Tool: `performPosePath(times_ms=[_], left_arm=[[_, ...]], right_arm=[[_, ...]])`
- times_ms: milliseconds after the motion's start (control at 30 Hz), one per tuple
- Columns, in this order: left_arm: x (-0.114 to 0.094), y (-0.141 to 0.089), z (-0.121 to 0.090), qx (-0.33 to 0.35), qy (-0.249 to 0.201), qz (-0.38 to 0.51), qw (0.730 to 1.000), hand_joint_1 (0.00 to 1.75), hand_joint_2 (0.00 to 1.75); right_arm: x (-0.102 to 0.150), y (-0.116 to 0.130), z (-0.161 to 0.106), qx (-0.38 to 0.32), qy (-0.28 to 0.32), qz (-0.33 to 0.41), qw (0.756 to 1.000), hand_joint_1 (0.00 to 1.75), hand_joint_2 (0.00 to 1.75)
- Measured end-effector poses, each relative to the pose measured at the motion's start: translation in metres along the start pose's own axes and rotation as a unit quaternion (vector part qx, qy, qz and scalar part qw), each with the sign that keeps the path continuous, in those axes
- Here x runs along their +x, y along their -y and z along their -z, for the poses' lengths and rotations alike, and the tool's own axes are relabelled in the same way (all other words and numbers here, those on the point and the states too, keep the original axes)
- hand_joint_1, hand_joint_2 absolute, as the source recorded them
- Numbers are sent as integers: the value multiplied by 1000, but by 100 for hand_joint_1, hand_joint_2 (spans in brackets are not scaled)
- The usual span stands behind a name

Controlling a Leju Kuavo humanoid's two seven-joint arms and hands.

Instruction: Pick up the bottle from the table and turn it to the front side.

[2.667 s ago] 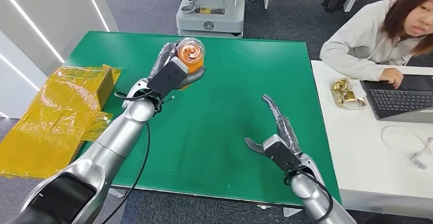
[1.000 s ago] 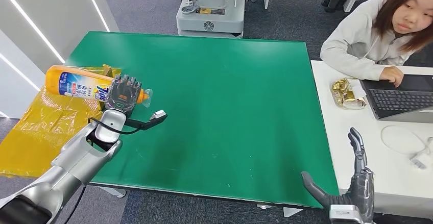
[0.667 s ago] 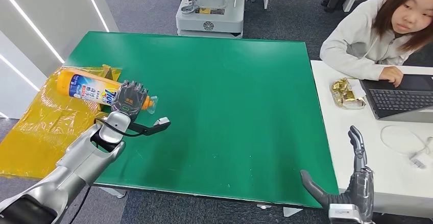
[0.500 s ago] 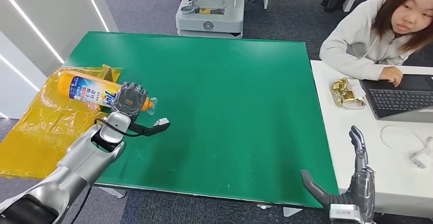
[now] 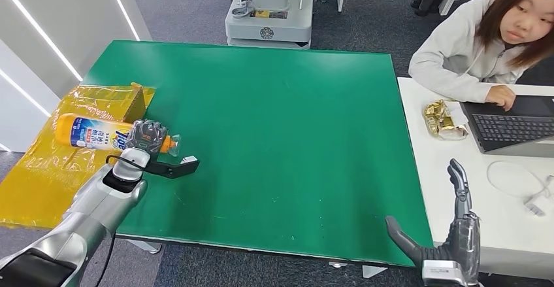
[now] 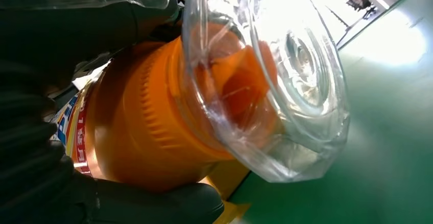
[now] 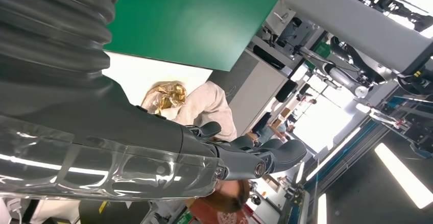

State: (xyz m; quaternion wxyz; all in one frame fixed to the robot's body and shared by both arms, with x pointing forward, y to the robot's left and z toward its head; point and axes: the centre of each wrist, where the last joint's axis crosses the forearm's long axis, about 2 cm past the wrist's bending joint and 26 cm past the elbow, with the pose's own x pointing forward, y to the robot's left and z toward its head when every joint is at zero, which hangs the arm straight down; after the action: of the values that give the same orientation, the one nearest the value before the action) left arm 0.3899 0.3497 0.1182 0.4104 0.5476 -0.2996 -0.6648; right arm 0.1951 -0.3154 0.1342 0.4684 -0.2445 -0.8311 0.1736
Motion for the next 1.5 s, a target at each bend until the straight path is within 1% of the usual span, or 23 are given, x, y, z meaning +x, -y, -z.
performPosePath(times_ms=[200, 233, 267, 333, 367, 400, 667, 833, 933, 1033, 1100, 1167, 1200, 1267, 1333, 1367, 1433, 1500], left_arm=[[-7, 9, 0, -42, -16, -7, 999, 175, 175], [-8, 11, 0, -47, -16, -8, 999, 166, 175], [-9, 12, 0, -52, -16, -10, 998, 134, 175], [-11, 15, 0, -61, -16, -12, 998, 46, 175], [-12, 17, 0, -63, -16, -14, 998, 11, 175], [-13, 18, 0, -65, -14, -15, 998, 0, 175], [-18, 23, 0, -67, -4, -26, 997, 0, 175], [-20, 25, 1, -62, 19, -41, 997, 0, 175], [-18, 22, 2, -56, 43, -62, 996, 0, 175], [-11, 17, 4, -30, 74, -103, 991, 0, 175], [-3, 15, 3, -7, 90, -133, 987, 0, 175], [8, 14, 1, 25, 106, -171, 979, 0, 175], [14, 12, -1, 52, 115, -197, 972, 0, 175], [28, 7, -7, 122, 129, -257, 950, 0, 175], [42, -1, -15, 199, 143, -333, 911, 0, 175], [51, -6, -20, 236, 150, -378, 883, 0, 175], [66, -18, -31, 301, 160, -467, 816, 0, 175], [80, -32, -42, 339, 168, -533, 757, 0, 175]], right_arm=[[0, -1, 1, 4, -3, 1, 1000, 0, 175], [0, -1, 1, 5, -3, 2, 1000, 0, 175], [0, -1, 2, 6, -3, 3, 1000, 0, 175], [-1, -1, 2, 6, -2, 6, 1000, 0, 175], [-2, -1, 3, 6, -2, 7, 1000, 0, 175], [-3, -1, 3, 6, -1, 8, 1000, 0, 175], [-6, -2, 8, 5, 1, 8, 1000, 0, 175], [-11, -2, 15, 6, 3, 8, 1000, 0, 175], [-14, -2, 16, 8, 3, 9, 1000, 0, 175], [-15, -2, 17, 11, 5, 7, 1000, 0, 175], [-15, -2, 18, 14, 6, 5, 1000, 0, 175], [-15, -3, 18, 17, 5, 6, 1000, 0, 175], [-15, -4, 18, 18, 5, 6, 1000, 0, 175], [-14, -5, 18, 21, 4, 9, 1000, 0, 175], [-13, -7, 18, 23, 5, 15, 1000, 0, 175], [-12, -8, 18, 23, 5, 20, 1000, 0, 175], [-11, -12, 17, 23, 9, 30, 999, 0, 175], [-10, -15, 16, 23, 12, 40, 999, 0, 175]])
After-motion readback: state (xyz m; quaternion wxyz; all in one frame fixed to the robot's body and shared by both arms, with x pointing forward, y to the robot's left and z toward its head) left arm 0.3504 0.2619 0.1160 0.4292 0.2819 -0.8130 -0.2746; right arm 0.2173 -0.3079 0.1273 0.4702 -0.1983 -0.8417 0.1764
